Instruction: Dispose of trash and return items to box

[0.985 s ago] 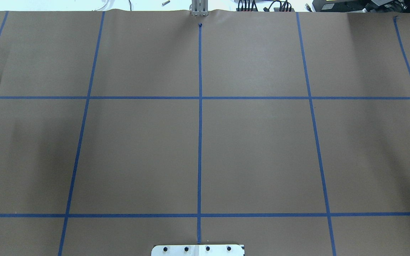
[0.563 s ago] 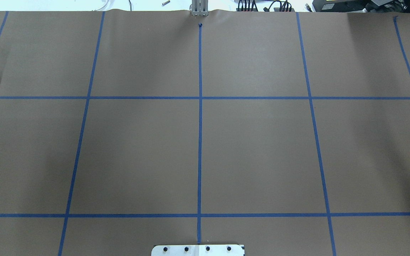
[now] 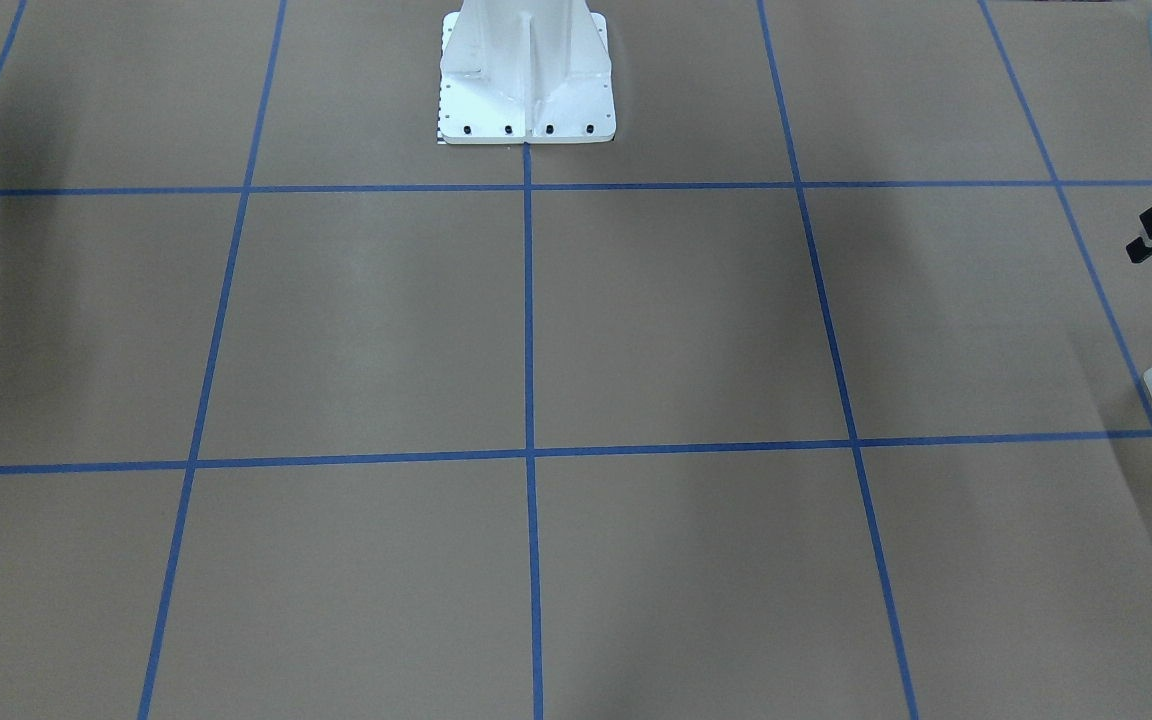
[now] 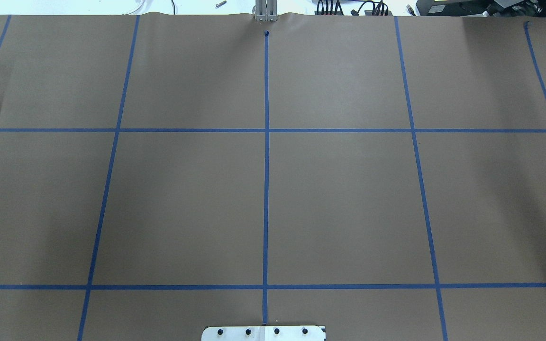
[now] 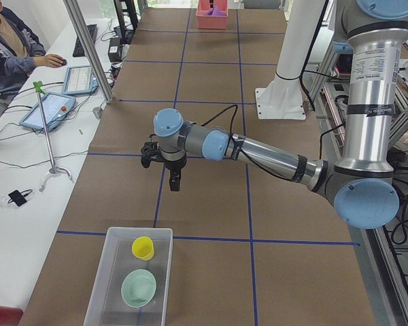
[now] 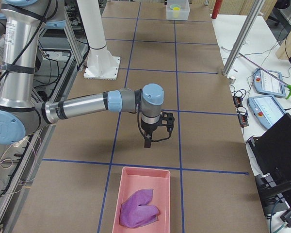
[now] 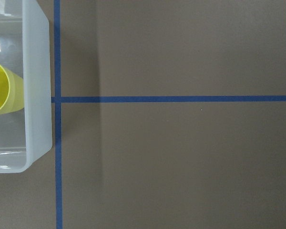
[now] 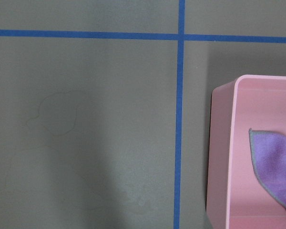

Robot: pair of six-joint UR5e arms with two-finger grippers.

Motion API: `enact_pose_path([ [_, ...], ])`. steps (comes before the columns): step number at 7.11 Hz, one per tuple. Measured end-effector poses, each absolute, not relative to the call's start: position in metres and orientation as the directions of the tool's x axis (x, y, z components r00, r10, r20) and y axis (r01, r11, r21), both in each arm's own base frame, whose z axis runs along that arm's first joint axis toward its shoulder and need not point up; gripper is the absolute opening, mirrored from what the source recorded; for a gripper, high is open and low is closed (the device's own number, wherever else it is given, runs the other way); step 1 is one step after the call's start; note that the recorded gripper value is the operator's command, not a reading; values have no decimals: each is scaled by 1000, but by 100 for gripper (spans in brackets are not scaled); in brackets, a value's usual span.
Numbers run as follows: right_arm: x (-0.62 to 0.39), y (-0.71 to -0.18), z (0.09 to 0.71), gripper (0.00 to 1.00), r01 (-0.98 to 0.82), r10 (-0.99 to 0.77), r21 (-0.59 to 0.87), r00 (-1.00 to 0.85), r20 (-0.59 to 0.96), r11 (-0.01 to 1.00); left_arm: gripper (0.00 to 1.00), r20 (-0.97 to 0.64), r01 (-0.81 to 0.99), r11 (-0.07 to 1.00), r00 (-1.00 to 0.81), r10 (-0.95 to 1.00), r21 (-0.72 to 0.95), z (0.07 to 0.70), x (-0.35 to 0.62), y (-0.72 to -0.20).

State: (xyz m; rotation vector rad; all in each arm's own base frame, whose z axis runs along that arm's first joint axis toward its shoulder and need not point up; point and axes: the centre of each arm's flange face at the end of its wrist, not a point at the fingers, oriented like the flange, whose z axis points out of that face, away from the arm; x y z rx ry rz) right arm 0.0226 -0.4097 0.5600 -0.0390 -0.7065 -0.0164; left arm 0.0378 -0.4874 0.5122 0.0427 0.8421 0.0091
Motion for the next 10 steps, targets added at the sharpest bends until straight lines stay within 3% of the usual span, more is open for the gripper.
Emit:
enact_pose_path([
  [6,25,-414,560,100,29,-11,-18,778,629,999,98,-689,-142,981,699,193,131,545,42,-468],
  [10,24,-422,557,100,28,-15,-10,772,636,1000,98,-708,-139,982,680,190,129,545,39,-461],
])
